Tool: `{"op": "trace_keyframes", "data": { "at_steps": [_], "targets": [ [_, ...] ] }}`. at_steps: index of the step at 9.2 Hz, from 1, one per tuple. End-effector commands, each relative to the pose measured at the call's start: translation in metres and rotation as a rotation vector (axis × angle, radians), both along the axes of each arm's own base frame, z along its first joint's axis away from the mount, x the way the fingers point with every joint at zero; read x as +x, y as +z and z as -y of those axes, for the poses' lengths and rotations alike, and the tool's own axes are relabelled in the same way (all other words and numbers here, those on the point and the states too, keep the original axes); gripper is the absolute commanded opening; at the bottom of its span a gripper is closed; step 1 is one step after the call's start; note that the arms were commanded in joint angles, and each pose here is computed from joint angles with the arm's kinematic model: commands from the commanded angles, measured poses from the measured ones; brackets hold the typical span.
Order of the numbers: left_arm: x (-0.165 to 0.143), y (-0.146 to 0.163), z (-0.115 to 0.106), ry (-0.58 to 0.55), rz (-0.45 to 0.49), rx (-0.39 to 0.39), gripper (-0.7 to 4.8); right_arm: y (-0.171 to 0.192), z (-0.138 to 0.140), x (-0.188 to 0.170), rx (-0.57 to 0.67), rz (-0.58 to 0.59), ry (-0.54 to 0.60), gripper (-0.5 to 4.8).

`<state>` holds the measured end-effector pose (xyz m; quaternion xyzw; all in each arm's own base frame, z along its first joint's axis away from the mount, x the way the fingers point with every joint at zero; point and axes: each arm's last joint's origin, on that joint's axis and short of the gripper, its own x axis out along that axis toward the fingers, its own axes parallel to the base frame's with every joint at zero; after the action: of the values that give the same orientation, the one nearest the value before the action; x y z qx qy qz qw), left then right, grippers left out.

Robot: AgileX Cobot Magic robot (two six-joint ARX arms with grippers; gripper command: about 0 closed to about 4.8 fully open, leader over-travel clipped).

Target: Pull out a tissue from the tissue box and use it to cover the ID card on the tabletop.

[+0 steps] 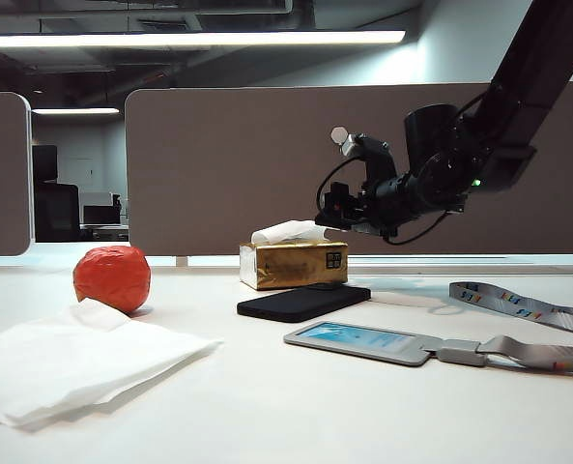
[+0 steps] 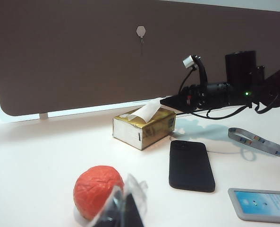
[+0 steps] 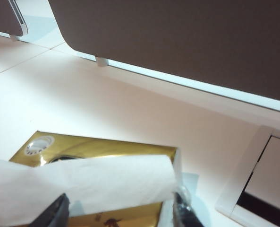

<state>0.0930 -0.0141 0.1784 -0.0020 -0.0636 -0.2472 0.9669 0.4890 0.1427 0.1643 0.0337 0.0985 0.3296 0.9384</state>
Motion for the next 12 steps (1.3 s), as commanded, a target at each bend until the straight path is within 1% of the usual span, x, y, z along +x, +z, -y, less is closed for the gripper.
{"op": "trace_keyframes", "data": {
  "at_steps": [1,2,3,4,5,6,9,10,12],
  "targets": [
    [0.000,0.002,0.000,-0.001,0.008,-0.001,-0.06,0.005,-0.002,0.000,0.011,0.022,0.008,1.74],
    [0.000,0.002,0.000,-0.001,0.009,-0.001,-0.06,0.005,-0.002,0.000,0.011,0.026,0.008,1.34],
    [0.000,0.002,0.000,-0.001,0.008,-0.001,-0.06,0.006,-0.001,0.001,0.009,0.037,-0.015,1.71],
    [0.000,0.002,0.000,-0.001,0.009,-0.001,-0.06,0.006,0.000,0.001,0.007,0.046,-0.048,2.93],
    [0.000,0.002,0.000,-0.001,0.009,-0.001,-0.06,0.007,0.000,0.001,0.008,0.050,-0.049,2.96],
    [0.000,0.002,0.000,-0.001,0.009,-0.001,-0.06,0.007,0.000,0.001,0.007,0.051,-0.055,2.97],
    [0.000,0.002,0.000,-0.001,0.009,0.001,-0.06,-0.002,-0.005,0.017,0.010,0.056,-0.057,2.95],
    [0.000,0.001,0.000,0.000,0.000,0.002,-0.06,-0.002,-0.008,0.016,0.014,0.055,-0.024,2.09],
    [0.000,0.001,0.000,0.000,-0.002,0.002,-0.06,-0.005,-0.008,0.015,0.009,0.031,-0.009,1.90]
  ]
}}
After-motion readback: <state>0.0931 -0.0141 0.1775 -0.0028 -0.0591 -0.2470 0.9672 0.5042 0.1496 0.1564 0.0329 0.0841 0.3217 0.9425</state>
